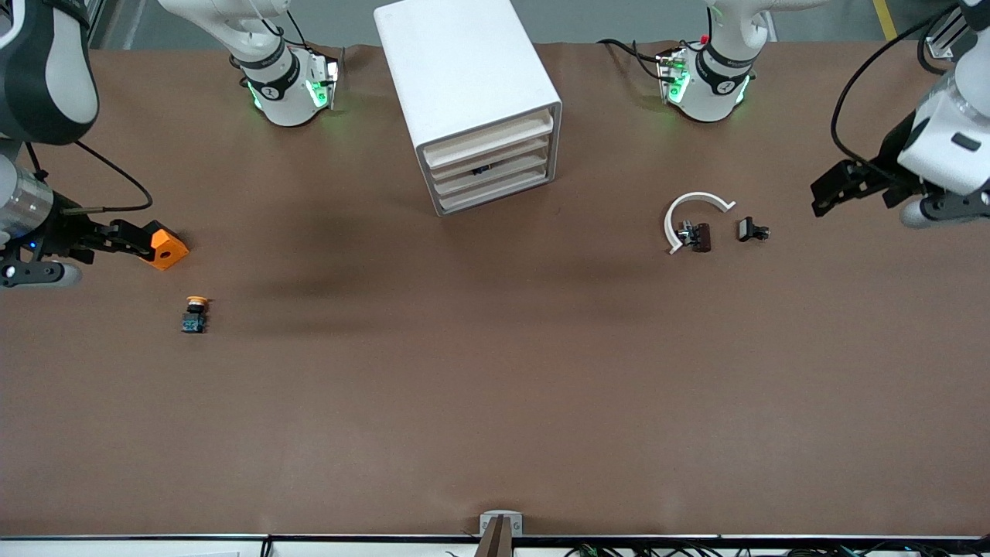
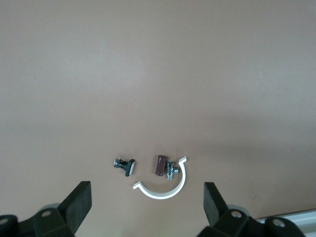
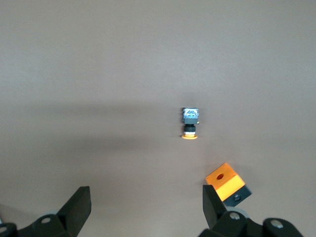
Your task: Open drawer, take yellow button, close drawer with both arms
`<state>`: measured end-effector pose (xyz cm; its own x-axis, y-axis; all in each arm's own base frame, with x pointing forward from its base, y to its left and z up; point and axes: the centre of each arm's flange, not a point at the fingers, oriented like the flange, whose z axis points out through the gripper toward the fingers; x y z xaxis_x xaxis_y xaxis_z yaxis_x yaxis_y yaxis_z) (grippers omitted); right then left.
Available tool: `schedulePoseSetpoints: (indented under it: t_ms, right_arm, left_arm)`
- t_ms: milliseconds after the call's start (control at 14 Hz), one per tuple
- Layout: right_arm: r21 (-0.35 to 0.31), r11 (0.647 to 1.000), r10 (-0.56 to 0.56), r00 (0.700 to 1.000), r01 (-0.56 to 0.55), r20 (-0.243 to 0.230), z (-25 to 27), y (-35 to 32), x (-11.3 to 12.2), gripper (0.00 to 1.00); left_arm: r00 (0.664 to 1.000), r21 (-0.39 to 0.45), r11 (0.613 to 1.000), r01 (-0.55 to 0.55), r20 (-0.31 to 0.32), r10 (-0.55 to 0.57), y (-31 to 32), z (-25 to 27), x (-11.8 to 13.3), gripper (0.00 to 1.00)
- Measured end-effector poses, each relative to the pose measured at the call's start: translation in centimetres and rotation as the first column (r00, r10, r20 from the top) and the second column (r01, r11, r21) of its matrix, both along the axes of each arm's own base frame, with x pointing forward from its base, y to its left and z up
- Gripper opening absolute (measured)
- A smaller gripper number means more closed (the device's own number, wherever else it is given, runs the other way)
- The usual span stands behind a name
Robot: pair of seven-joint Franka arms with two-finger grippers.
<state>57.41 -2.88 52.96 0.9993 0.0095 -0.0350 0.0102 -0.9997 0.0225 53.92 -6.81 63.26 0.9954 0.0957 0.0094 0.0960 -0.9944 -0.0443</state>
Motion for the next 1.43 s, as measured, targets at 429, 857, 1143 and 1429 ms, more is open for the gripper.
schedulePoseSetpoints:
  t_ms: [429, 857, 1143, 1429]
  right_arm:
    - [0.000, 1.000, -0.016, 1.000, 0.016, 0.008, 3.5, 2.0, -1.1, 1.00]
    - [0.001, 1.000, -0.024, 0.999, 0.024, 0.039, 9.6, 0.9, -2.2, 1.00]
    - [0.000, 1.000, -0.029, 0.997, 0.029, 0.065, 10.8, 0.6, -2.2, 1.00]
    - [0.001, 0.998, -0.059, 0.998, 0.059, 0.027, 11.1, -1.4, -2.8, 1.00]
  left_arm:
    - [1.000, 0.008, 1.000, 0.008, -0.020, -0.008, 0.3, 0.3, -1.7, 1.00]
    - [0.999, 0.009, 1.000, -0.020, -0.028, 0.021, 1.8, 0.3, -1.7, 1.00]
    - [0.999, 0.008, 1.000, -0.023, -0.025, 0.023, 2.0, 0.4, -1.7, 1.00]
    - [1.000, 0.007, 1.000, -0.023, -0.011, 0.023, 2.0, 1.1, -1.6, 1.00]
